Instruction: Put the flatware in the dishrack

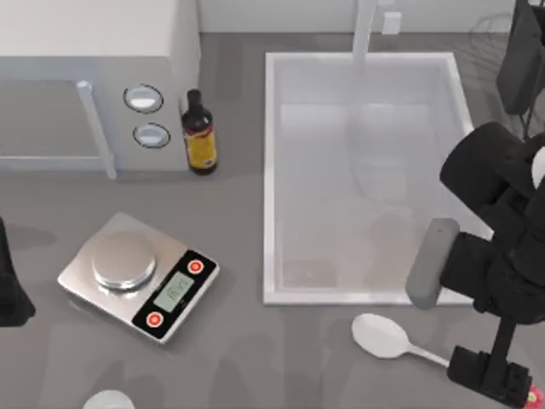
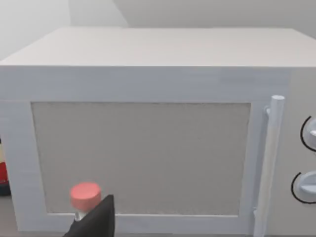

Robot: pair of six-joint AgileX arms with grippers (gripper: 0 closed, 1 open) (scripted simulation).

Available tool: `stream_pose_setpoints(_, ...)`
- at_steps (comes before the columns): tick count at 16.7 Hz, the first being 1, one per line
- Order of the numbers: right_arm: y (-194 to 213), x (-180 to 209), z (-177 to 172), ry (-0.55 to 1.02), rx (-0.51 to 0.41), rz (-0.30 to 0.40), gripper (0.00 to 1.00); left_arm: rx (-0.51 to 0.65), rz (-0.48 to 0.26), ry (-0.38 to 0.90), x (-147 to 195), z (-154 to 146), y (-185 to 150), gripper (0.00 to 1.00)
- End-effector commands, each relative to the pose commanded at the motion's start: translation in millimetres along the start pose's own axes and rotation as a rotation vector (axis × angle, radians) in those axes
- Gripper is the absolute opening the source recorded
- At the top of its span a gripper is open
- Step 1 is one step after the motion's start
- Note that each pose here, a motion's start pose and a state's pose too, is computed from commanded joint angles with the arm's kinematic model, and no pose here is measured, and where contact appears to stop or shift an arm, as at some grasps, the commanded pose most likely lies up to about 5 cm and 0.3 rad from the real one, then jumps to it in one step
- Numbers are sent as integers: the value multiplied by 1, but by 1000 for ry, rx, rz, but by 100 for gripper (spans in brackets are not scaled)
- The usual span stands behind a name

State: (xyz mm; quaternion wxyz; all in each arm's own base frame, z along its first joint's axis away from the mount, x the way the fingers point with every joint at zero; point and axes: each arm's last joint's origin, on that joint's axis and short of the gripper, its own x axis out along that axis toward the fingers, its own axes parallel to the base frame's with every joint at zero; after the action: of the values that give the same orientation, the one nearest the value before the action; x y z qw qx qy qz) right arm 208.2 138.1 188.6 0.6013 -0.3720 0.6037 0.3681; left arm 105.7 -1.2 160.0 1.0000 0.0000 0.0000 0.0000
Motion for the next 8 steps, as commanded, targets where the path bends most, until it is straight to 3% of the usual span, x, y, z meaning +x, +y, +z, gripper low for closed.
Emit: stream_pose_setpoints(8, -1, 80, 4, -11, -3, -6, 100, 0, 0, 0, 0, 0, 0, 100)
